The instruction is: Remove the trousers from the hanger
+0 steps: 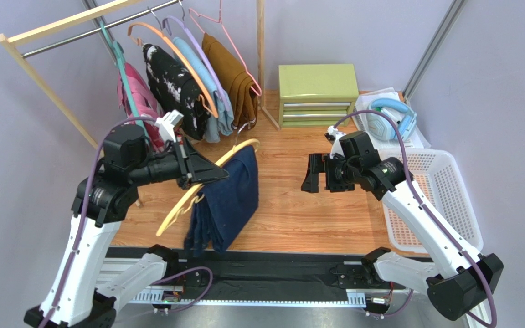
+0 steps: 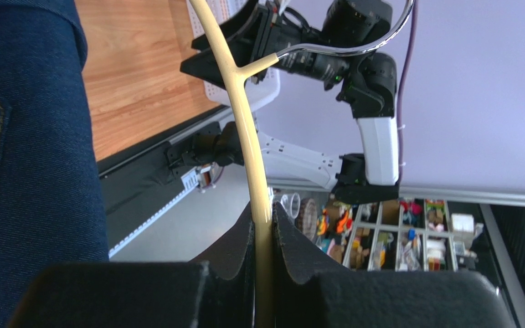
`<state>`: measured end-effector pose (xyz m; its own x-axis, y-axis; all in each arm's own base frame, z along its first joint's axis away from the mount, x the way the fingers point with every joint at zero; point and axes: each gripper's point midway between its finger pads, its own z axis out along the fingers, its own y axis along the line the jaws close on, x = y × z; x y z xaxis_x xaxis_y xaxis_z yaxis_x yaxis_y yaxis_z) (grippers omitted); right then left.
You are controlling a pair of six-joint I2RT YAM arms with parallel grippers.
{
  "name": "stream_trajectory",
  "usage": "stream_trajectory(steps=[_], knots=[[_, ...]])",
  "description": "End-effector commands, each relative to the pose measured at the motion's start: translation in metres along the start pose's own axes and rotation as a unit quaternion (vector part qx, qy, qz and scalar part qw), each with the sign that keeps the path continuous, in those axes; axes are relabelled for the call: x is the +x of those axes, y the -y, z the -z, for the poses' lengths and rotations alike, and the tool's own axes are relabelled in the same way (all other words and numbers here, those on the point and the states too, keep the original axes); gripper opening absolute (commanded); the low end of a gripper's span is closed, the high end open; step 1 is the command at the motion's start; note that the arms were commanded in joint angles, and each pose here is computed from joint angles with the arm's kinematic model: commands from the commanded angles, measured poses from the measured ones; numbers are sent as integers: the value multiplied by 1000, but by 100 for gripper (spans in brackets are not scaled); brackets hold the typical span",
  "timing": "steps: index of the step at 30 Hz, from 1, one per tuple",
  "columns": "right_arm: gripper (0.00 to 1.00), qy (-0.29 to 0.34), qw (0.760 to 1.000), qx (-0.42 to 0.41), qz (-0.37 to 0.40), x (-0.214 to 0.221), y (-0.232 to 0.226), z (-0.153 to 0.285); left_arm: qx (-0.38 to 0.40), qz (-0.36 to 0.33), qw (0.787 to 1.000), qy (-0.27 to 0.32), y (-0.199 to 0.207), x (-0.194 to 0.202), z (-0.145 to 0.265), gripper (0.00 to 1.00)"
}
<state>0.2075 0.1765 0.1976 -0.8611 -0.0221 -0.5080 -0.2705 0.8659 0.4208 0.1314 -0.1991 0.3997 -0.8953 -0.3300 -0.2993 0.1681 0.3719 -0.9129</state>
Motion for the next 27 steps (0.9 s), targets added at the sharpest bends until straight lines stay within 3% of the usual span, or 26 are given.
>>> stream_trajectory(steps=[1,8,13,20,27], knots=[[100,30,1000,-5,9,-9,-4,7,66,-73,992,84,47,-31,-14,0],[100,57,998,-21,21,-14,-14,25,57,-120,988,82,78,-46,-59,0],[99,113,992,-41,45,-36,-34,45,49,-145,977,150,101,-72,-62,0],[98,191,975,-73,81,-67,-77,68,36,-111,975,188,113,-85,-73,0],[96,299,944,-74,121,-95,-124,81,35,-71,974,210,123,-88,-74,0]])
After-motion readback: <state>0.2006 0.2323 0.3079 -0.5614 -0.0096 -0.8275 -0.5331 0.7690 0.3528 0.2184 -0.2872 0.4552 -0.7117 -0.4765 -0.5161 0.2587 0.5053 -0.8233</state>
